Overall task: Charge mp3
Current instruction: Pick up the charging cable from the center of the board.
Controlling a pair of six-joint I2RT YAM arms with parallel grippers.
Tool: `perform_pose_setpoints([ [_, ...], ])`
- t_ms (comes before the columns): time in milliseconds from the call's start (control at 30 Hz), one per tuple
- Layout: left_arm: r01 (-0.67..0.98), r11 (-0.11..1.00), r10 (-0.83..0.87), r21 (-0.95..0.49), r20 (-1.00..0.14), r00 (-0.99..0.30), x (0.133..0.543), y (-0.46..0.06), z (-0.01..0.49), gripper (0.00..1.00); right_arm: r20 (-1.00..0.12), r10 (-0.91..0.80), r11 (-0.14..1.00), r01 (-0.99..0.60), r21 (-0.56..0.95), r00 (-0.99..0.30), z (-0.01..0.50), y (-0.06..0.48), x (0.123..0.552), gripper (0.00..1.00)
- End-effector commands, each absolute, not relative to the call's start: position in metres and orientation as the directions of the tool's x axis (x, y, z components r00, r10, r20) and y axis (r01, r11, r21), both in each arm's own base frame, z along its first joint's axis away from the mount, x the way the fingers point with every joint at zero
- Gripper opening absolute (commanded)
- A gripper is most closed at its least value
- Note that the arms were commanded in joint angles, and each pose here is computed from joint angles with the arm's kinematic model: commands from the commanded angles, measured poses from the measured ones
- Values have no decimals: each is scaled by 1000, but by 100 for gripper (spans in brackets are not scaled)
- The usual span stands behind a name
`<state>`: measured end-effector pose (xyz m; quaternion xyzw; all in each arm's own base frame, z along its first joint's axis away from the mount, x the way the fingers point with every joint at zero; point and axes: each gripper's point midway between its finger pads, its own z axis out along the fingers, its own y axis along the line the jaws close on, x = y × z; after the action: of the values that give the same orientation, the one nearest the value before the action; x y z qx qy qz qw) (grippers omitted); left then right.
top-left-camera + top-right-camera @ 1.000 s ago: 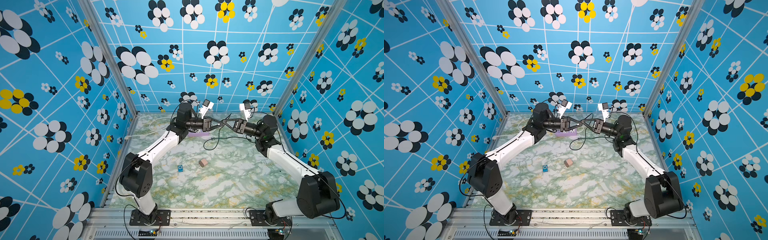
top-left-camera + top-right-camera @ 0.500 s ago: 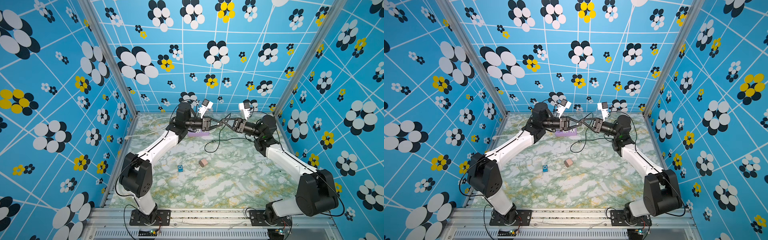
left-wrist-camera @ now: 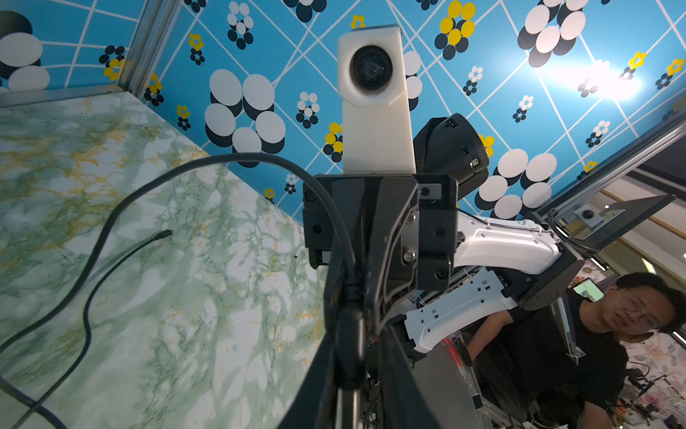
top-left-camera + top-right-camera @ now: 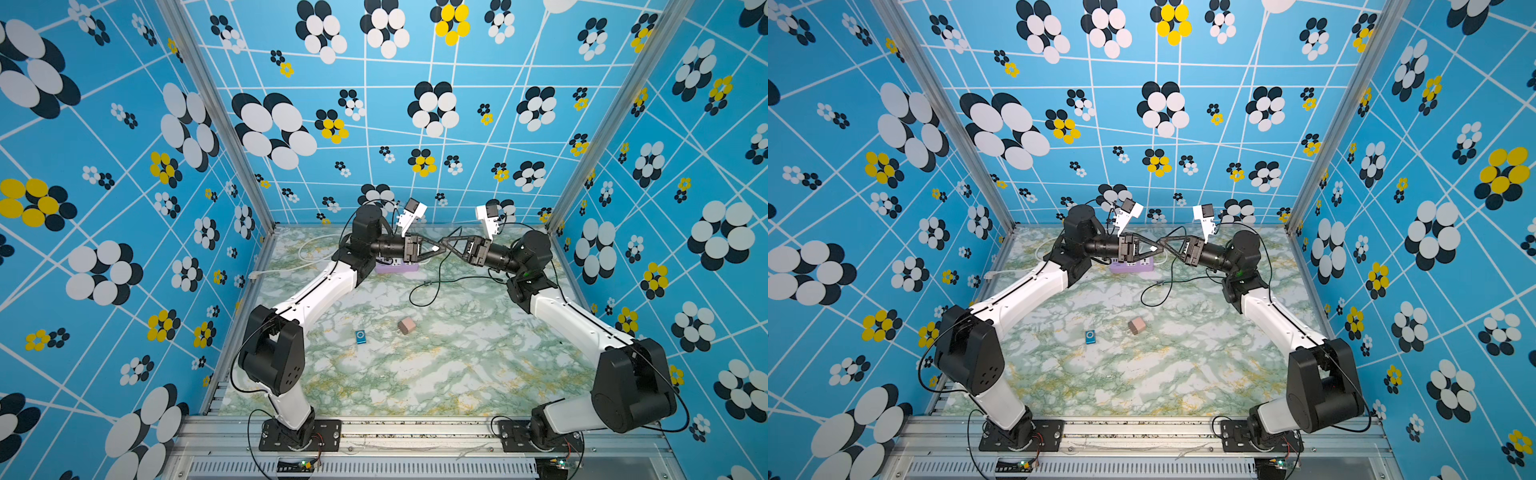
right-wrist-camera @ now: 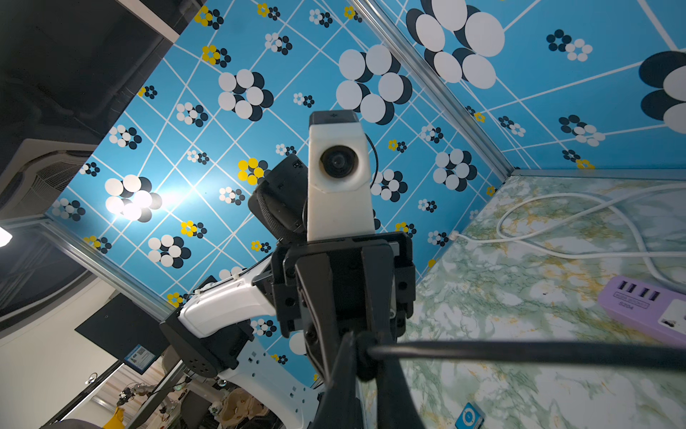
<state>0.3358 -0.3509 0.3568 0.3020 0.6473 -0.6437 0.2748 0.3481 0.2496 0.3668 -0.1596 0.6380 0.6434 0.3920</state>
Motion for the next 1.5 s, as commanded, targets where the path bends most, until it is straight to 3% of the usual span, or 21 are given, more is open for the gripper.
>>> perform_pose_setpoints([
  [0,775,-21,5,-631,-775,-631,335,-343,369,18,-745,271,93,-753,651,-610,379,255,337,3],
  [300,768,-34,5,-640,-768,-640,334,-338,371,18,-743,267,103,-749,655,-613,376,253,336,3],
  [433,762,-47,14,-646,-763,-646,332,-338,369,0,-746,268,109,-750,653,-610,377,253,336,5],
  [467,759,-50,17,-649,-760,-649,331,-338,368,0,-746,272,112,-750,652,-608,378,252,336,6],
  [733,758,-63,24,-649,-760,-649,329,-341,368,0,-748,279,123,-751,649,-601,379,253,336,25],
  [1033,752,-82,37,-655,-756,-654,325,-346,367,0,-758,274,119,-761,638,-592,382,259,336,26],
  [1300,747,-88,42,-659,-751,-659,323,-348,366,0,-752,276,91,-762,641,-599,388,262,339,15],
  [1467,746,-85,39,-660,-751,-659,323,-348,367,0,-753,263,95,-760,643,-603,385,263,336,21],
])
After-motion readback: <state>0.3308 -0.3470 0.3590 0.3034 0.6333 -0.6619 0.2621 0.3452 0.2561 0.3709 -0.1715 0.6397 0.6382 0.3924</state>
